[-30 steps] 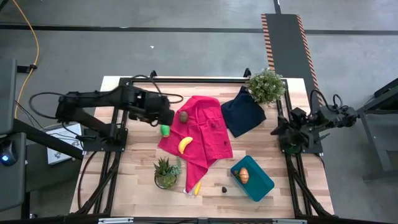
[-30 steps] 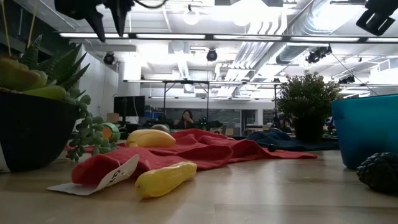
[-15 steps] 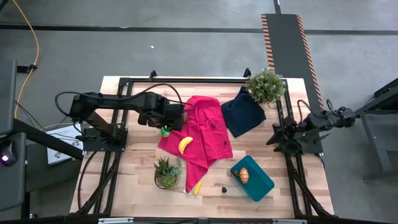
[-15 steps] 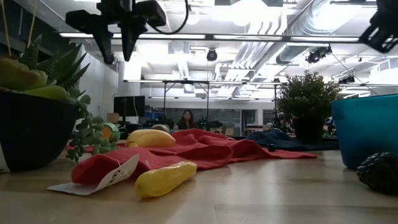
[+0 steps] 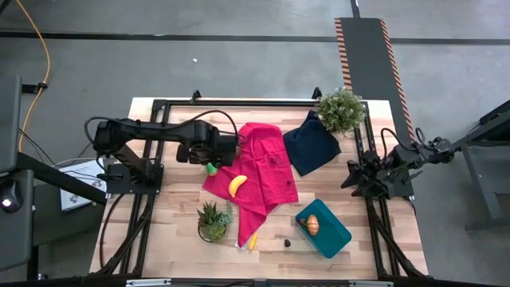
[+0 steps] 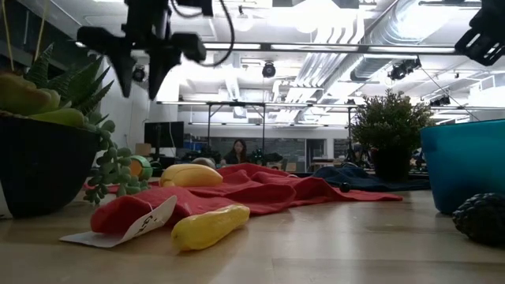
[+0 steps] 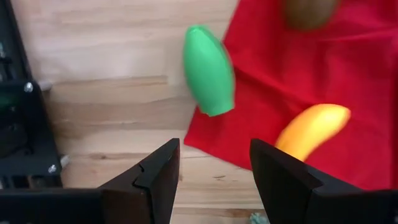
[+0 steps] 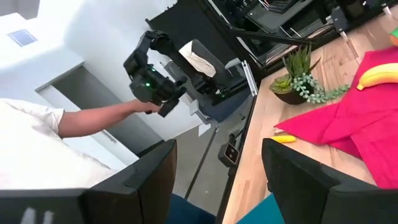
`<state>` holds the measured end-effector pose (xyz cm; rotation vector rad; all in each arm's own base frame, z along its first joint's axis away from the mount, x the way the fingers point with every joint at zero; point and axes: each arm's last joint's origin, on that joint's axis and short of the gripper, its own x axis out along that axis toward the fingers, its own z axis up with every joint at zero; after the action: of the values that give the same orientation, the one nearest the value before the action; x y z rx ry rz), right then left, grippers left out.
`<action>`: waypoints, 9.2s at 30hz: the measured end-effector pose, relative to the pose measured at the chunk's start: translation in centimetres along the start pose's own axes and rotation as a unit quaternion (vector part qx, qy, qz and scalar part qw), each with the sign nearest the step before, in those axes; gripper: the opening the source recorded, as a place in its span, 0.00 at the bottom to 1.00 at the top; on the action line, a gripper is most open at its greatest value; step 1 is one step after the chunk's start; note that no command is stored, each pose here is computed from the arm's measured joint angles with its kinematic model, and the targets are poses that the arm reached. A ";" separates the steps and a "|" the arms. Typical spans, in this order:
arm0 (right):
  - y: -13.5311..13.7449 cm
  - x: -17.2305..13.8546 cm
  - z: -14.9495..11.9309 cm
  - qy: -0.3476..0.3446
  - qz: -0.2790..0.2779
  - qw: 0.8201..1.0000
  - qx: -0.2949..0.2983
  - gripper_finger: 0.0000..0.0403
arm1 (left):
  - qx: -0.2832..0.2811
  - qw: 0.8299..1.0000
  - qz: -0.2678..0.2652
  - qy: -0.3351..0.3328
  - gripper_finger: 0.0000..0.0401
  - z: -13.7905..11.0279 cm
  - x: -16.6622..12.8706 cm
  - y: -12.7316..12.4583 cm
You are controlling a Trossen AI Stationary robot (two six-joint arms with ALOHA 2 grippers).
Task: Pick and placing Produce into tupperware
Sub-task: Put the green corn into the blue bin
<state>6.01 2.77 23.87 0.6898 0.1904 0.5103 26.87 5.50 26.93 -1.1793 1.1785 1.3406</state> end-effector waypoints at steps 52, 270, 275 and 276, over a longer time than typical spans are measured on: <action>0.1 0.0 0.2 -0.008 0.006 1.000 0.017 0.56 | -0.092 0.991 -0.067 0.073 0.81 3.2 11.1 1.5; -3.9 17.0 16.6 -0.222 -0.208 0.953 0.001 0.73 | 0.337 0.625 -0.661 -0.241 0.52 1.1 -7.0 -1.2; -3.9 17.0 16.6 -0.223 -0.208 0.953 0.001 0.73 | 0.331 0.620 -0.669 -0.242 0.52 1.2 -6.9 -1.6; -3.9 17.0 16.6 -0.223 -0.207 0.953 0.001 0.73 | 0.331 0.621 -0.669 -0.239 0.52 1.2 -6.8 -1.7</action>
<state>27.69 -0.40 33.88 0.7261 -0.0908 -0.0552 28.93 6.39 33.71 -0.6796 0.0900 -0.0498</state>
